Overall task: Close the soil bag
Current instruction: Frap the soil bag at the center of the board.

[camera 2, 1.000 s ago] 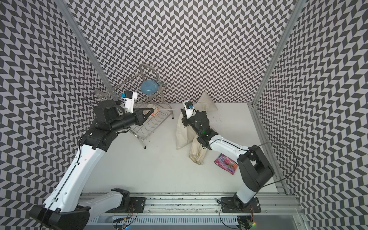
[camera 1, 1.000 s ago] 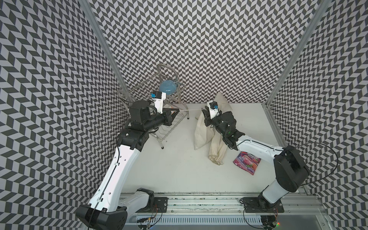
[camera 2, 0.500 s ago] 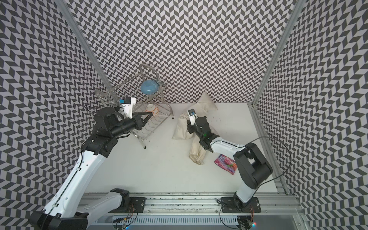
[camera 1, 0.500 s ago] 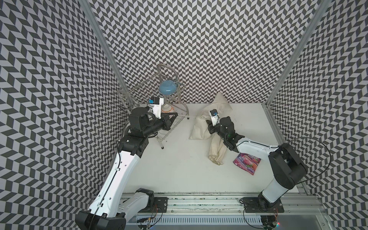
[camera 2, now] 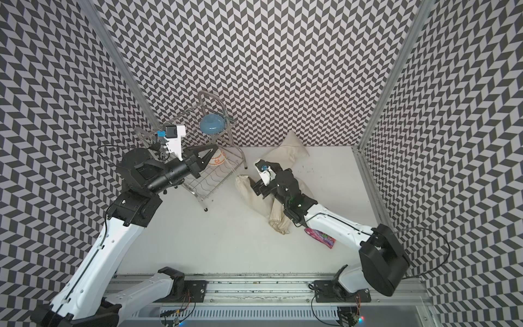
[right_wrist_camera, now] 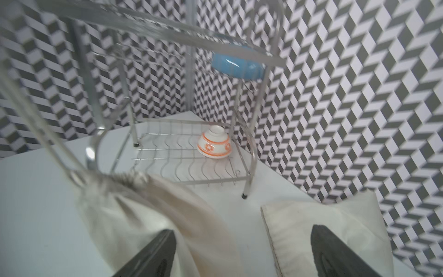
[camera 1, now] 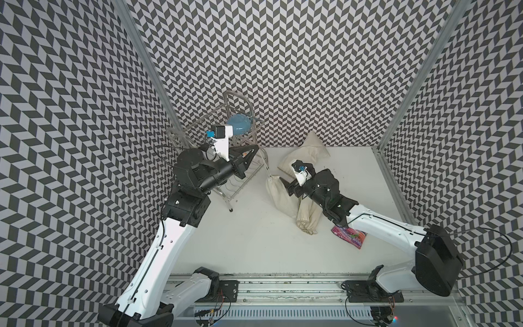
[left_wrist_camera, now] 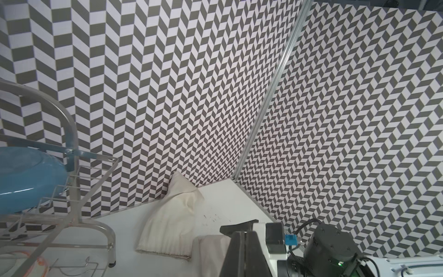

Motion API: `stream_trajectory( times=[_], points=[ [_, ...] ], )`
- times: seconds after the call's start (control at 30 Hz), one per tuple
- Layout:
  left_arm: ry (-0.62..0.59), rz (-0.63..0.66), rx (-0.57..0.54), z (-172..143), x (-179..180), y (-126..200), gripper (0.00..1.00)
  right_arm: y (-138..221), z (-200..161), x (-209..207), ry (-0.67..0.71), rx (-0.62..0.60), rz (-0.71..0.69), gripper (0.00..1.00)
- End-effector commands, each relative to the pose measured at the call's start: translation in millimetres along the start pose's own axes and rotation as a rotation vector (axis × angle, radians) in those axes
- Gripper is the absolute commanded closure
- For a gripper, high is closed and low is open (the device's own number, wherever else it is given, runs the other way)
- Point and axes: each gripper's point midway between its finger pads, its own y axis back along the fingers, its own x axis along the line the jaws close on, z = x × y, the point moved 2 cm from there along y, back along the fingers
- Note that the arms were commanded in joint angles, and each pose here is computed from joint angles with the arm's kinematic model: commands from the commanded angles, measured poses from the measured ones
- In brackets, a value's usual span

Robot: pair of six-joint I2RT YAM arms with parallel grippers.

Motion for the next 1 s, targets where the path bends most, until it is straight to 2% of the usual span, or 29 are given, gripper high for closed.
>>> stream_trajectory(
  times=[0.0, 0.2, 0.33, 0.4, 0.53, 0.63, 0.7, 0.83, 0.97],
  points=[
    [-0.037, -0.024, -0.071, 22.5, -12.0, 3.8, 1.00, 2.7, 53.4, 20.2, 0.033, -0.175, 0.102, 0.07],
    [-0.052, -0.020, -0.084, 29.2, -16.8, 9.0, 1.00, 4.9, 75.0, 67.5, 0.052, -0.215, 0.300, 0.07],
    [-0.053, -0.021, -0.086, 30.0, -18.0, 9.7, 1.00, 11.0, 81.5, 78.4, 0.020, -0.240, 0.356, 0.10],
    [-0.056, -0.025, -0.089, 31.2, -19.3, 10.5, 1.00, 0.6, 80.9, 73.6, 0.003, -0.225, 0.314, 0.22],
    [-0.063, -0.023, -0.097, 33.4, -21.2, 13.7, 1.00, -23.6, 73.0, 50.8, -0.038, -0.159, 0.144, 0.55],
    [-0.073, -0.022, -0.110, 40.5, -25.5, 18.4, 1.00, -45.2, 40.5, 36.2, -0.021, -0.039, 0.031, 0.77],
    [-0.089, 0.009, -0.128, 52.3, -27.7, 26.0, 1.00, -56.0, 5.4, 22.9, -0.019, 0.090, -0.032, 0.84],
    [-0.140, 0.109, -0.210, 84.1, -28.3, 52.0, 1.00, -54.9, -82.4, -17.0, -0.027, 0.307, -0.176, 0.84],
    [-0.167, 0.157, -0.291, 107.4, -33.5, 73.3, 1.00, -35.7, -147.9, -55.6, -0.049, 0.467, -0.296, 0.77]
  ],
)
